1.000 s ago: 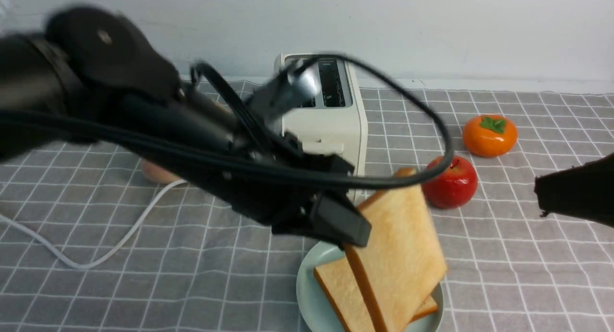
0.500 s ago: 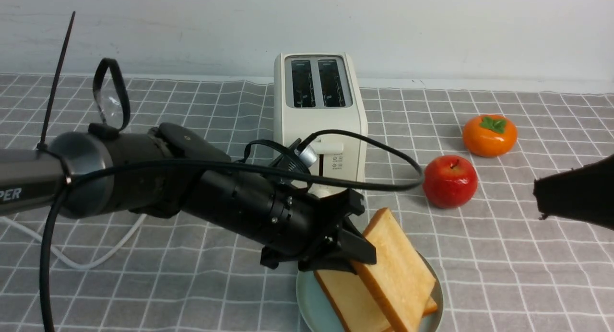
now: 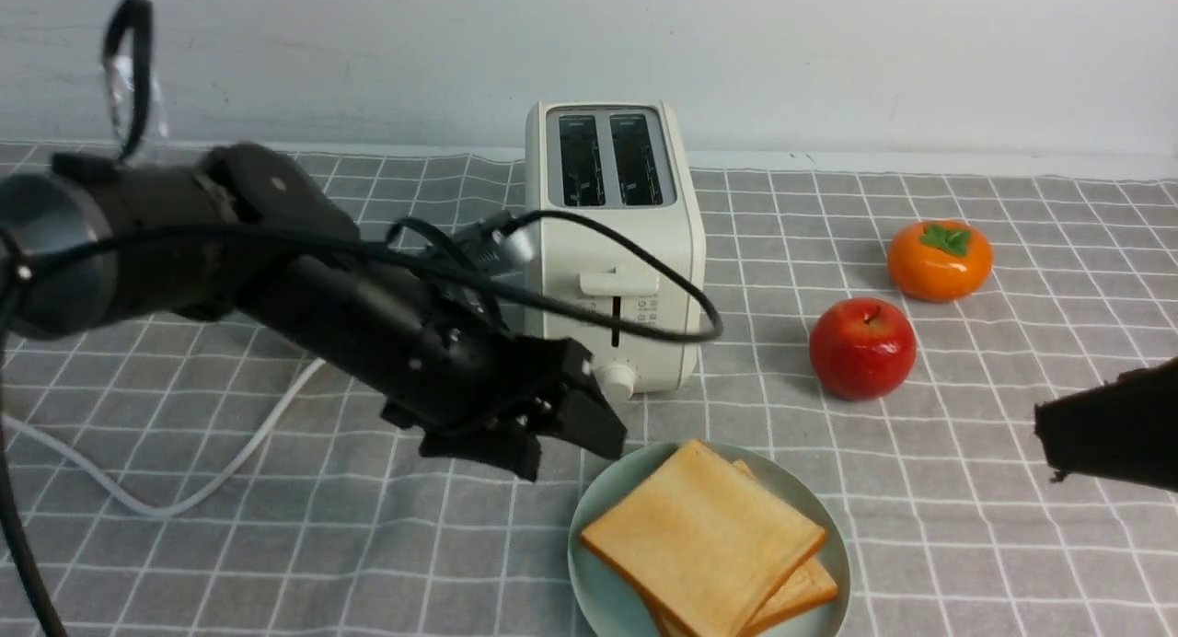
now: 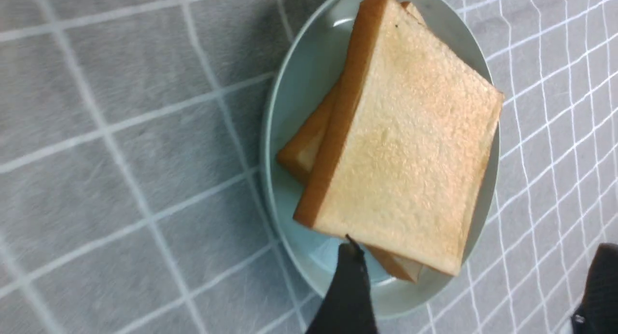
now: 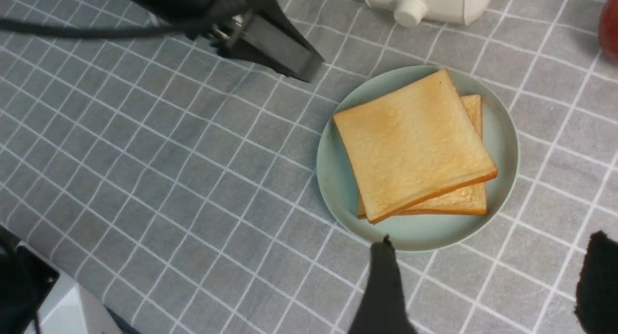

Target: Take toasted bread from bread machine on grey coffee table place on plate.

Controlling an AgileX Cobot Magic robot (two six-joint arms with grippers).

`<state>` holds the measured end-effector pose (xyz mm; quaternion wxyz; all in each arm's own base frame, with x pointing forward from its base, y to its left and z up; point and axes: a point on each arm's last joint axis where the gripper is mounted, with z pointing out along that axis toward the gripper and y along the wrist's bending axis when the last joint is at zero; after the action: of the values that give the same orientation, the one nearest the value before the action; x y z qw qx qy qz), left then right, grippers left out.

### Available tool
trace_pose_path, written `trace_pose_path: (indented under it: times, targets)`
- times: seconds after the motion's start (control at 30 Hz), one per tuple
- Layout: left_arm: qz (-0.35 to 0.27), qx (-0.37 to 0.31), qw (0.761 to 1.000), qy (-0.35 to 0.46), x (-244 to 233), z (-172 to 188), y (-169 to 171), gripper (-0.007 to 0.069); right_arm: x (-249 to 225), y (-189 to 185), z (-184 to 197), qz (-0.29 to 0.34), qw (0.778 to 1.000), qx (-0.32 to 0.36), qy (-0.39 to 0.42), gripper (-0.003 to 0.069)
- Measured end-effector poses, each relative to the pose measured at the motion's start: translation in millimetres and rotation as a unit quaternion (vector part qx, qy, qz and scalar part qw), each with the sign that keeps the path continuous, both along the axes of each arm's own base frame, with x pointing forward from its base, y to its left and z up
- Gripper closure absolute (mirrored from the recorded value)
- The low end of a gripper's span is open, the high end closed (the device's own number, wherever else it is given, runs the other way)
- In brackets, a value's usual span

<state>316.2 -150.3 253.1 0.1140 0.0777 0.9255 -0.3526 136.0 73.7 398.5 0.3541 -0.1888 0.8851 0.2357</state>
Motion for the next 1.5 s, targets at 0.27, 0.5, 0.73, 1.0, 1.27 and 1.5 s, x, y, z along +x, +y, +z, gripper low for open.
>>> trace_pose_path:
  times: [0.27,0.5,0.73,1.0,1.27,1.5]
  targets:
    - [0.021,-0.006,1.000,0.004,-46.0,63.7,46.9,0.0144,8.7,-17.0,-8.5,-0.099,0.994,-0.050,0.014,0.0612]
    - [-0.012,-0.026,0.991,-0.132,-120.1,95.3,32.8,0.0240,-4.6,-29.0,-28.6,-0.171,0.984,-0.048,0.034,0.0678]
    - [-0.009,-0.052,0.980,-0.193,-197.2,107.4,49.3,0.0470,-50.9,-46.5,-72.0,-0.201,0.972,0.010,-0.121,0.0678]
    - [0.089,-0.082,0.984,-0.133,-261.2,77.3,79.2,0.0632,-72.4,-61.0,-152.4,-0.203,0.939,-0.024,-0.278,0.0676]
    - [0.146,-0.137,0.967,-0.155,-307.0,70.1,100.7,0.0638,-75.6,-60.6,-159.2,-0.198,0.919,-0.001,-0.341,0.0673]
    - [0.164,-0.095,0.960,-0.204,-307.5,67.2,110.5,0.0638,-75.6,-60.6,-160.4,-0.198,0.919,-0.003,-0.340,0.0668]
